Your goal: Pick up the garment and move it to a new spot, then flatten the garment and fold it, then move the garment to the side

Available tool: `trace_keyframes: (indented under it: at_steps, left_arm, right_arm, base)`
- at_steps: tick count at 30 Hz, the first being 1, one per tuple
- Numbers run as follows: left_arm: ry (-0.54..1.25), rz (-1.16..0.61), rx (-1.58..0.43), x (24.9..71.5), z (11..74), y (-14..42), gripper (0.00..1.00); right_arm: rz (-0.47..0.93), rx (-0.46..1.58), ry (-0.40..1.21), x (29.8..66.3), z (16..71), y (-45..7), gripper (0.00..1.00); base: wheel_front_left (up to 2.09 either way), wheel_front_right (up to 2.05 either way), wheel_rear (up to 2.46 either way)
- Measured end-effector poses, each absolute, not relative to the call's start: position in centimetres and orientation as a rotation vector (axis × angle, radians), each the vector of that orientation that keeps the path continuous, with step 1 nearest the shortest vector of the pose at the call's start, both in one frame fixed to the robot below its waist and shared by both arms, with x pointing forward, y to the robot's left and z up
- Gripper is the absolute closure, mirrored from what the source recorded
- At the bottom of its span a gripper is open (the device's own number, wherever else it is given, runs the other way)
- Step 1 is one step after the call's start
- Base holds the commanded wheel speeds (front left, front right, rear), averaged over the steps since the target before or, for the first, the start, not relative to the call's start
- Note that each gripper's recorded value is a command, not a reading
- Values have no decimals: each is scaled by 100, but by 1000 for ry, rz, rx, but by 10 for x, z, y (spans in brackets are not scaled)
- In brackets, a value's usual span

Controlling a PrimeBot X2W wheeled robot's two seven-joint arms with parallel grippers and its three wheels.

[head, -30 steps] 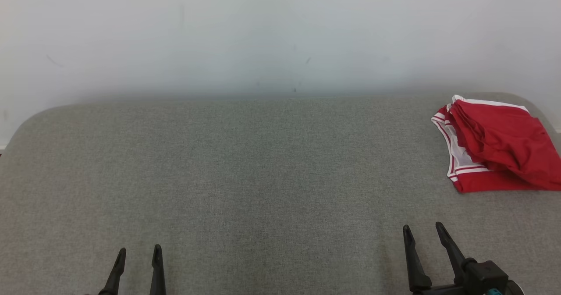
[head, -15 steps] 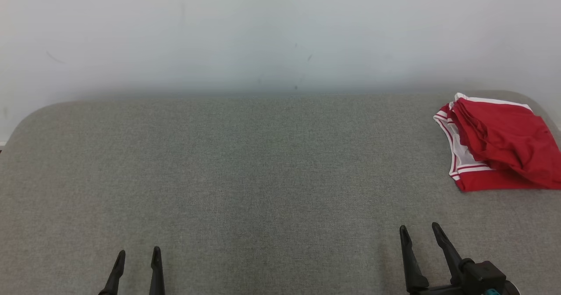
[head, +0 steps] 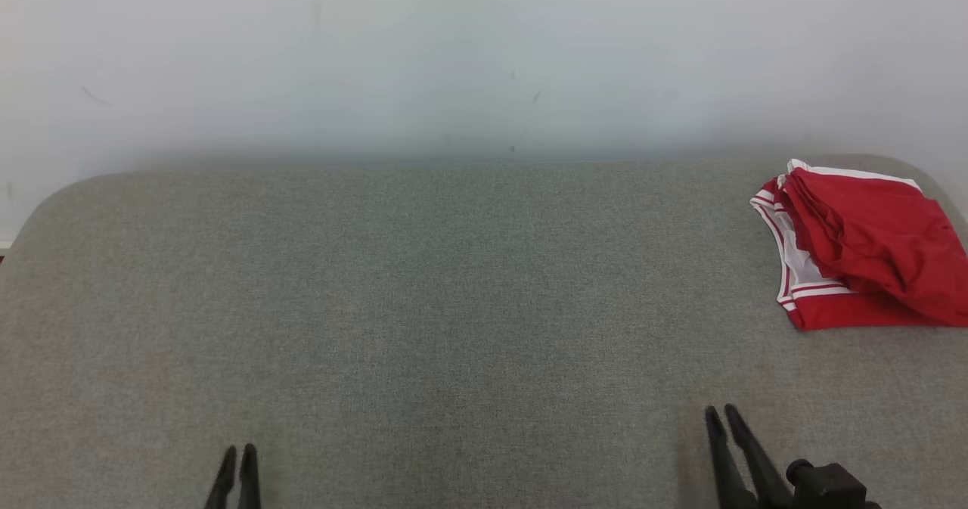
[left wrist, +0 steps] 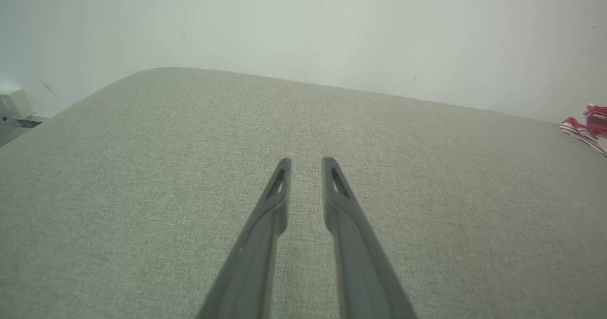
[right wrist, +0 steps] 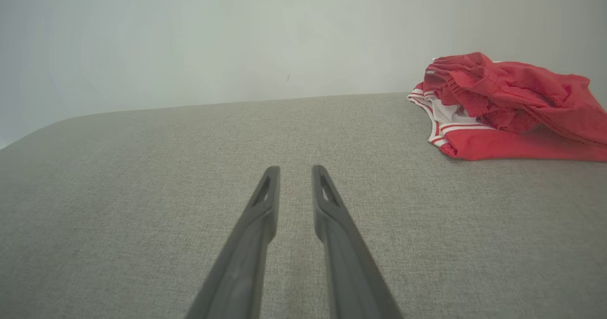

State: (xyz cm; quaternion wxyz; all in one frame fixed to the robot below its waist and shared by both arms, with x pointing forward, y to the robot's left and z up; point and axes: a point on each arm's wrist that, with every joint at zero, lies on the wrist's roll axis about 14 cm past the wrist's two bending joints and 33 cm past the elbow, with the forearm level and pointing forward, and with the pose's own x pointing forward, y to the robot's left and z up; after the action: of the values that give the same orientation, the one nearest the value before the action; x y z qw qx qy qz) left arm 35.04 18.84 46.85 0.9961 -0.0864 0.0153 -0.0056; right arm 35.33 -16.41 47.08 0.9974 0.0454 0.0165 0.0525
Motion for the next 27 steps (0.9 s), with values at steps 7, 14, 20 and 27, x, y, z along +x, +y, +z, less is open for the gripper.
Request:
trace_keyframes:
  at_steps: [7,14,20,27]
  left_arm:
    - [71,15,-267,347,458,190,100]
    - [68,39,-392,348,461,192,100]
    - [64,54,-486,350,463,193,100]
    - [61,69,-595,351,465,194,100]
  right_arm:
    - [70,188,80,348,459,-170,100]
    - [27,322,92,349,459,-178,100]
    - [-4,428,97,350,461,-183,100]
    - [-31,543,102,351,462,-189,100]
  base:
    - [0,0,0]
    - [0,0,0]
    - [0,0,0]
    - [0,0,0]
